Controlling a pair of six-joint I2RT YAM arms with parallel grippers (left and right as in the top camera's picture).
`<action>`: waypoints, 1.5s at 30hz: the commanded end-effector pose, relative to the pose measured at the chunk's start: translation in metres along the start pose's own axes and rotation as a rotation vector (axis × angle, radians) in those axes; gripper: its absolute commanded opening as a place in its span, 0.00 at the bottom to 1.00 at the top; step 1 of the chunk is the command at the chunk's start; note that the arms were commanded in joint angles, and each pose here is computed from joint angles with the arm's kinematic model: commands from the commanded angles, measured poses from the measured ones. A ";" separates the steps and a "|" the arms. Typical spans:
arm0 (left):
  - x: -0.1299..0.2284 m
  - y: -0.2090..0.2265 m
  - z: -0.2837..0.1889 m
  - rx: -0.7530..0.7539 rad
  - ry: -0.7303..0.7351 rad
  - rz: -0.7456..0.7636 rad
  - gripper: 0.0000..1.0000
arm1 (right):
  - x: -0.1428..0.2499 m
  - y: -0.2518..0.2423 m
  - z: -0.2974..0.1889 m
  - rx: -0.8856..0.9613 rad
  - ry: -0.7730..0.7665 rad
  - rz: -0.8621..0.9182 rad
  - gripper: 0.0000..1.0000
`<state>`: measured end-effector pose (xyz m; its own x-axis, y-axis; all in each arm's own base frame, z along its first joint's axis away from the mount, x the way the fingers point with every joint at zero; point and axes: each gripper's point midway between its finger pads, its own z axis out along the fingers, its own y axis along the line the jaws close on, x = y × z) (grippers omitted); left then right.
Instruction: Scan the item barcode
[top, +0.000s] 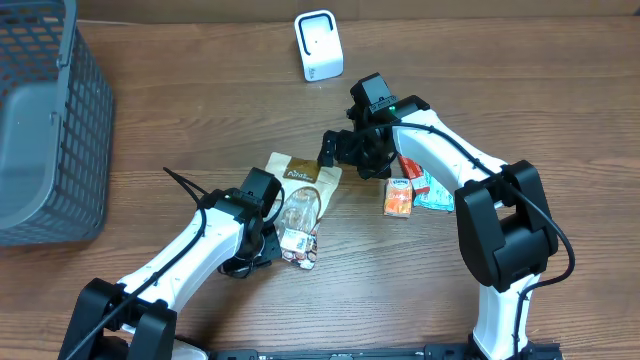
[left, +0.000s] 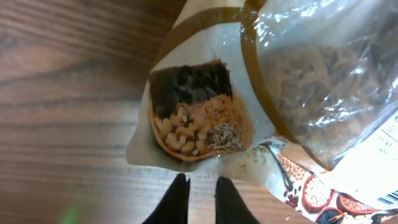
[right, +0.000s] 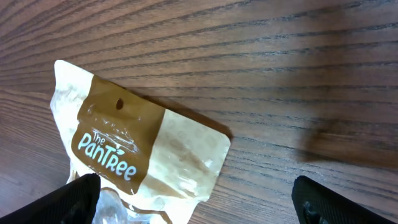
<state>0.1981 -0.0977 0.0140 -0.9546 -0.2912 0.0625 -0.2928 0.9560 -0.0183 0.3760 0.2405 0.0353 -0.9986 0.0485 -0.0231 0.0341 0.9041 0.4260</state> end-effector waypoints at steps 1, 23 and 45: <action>-0.010 0.001 0.001 -0.012 -0.054 -0.021 0.14 | -0.006 0.013 -0.019 -0.017 -0.043 -0.026 1.00; -0.107 0.019 -0.039 0.106 -0.278 -0.089 0.36 | 0.016 0.024 -0.012 -0.009 0.020 -0.051 1.00; -0.109 -0.024 -0.010 0.221 -0.023 -0.079 0.50 | 0.003 0.018 -0.004 0.088 -0.076 -0.205 1.00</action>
<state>0.3119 -0.0759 0.0289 -0.9169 -0.3991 0.0056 -0.3927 0.8996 -0.1910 0.3683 0.2529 0.0294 -0.9903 -0.0835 -0.1107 -0.1151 0.9399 0.3213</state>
